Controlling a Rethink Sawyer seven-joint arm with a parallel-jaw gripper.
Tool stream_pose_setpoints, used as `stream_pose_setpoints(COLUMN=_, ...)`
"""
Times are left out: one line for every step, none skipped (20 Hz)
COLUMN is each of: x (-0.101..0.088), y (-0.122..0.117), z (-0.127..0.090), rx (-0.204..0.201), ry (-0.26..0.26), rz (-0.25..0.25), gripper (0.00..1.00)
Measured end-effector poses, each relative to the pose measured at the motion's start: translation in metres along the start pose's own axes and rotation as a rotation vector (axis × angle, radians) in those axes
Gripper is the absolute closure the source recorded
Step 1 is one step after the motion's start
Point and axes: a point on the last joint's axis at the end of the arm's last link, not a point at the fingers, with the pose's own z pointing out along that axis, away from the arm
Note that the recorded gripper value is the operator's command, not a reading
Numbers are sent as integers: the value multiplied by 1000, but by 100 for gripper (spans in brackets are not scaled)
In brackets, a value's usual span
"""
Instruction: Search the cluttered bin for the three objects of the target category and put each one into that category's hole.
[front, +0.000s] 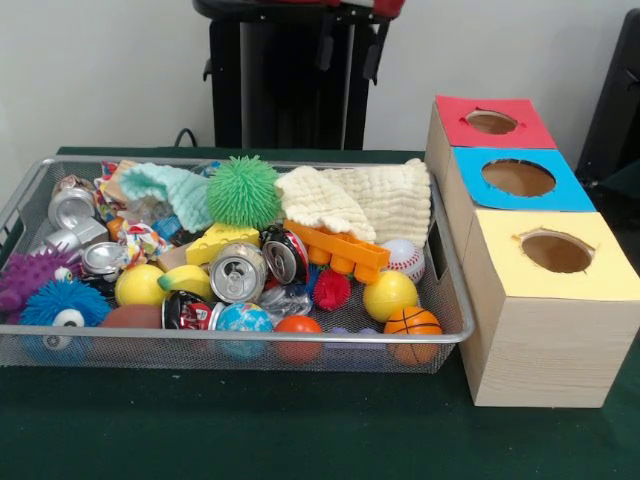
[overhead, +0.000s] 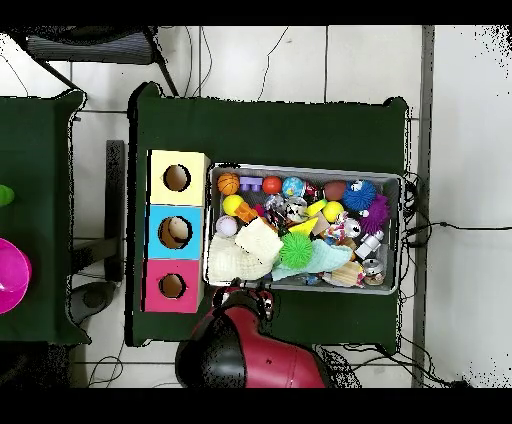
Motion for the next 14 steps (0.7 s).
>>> stream_pose_setpoints(x=1, y=-3, z=2, rx=2, ry=4, rz=5, gripper=0)
stream_pose_setpoints(x=1, y=-7, z=4, rx=4, ry=11, rz=15, gripper=0)
stream_pose_setpoints(x=1, y=-10, z=6, rx=6, ry=15, rz=21, gripper=0)
stream_pose_setpoints(x=2, y=-14, z=8, rx=8, ry=21, rz=30, gripper=0)
stream_pose_setpoints(x=2, y=-20, z=11, rx=11, ry=28, rz=43, gripper=0)
stream_pose_setpoints(x=2, y=-23, z=12, rx=12, ry=31, rz=50, gripper=0)
stream_pose_setpoints(x=3, y=-29, z=14, rx=14, ry=36, rz=61, gripper=0)
stream_pose_setpoints(x=3, y=-37, z=17, rx=18, ry=42, rz=79, gripper=0)
stream_pose_setpoints(x=3, y=-41, z=18, rx=20, ry=46, rz=86, gripper=0)
stream_pose_setpoints(x=3, y=-49, z=21, rx=24, ry=53, rz=104, gripper=0)
stream_pose_setpoints(x=4, y=-54, z=23, rx=27, ry=57, rz=116, gripper=0)
stream_pose_setpoints(x=4, y=-60, z=25, rx=29, ry=62, rz=127, gripper=0)
stream_pose_setpoints(x=5, y=-65, z=27, rx=32, ry=65, rz=138, gripper=0)
stream_pose_setpoints(x=5, y=-73, z=29, rx=36, ry=66, rz=155, gripper=0)
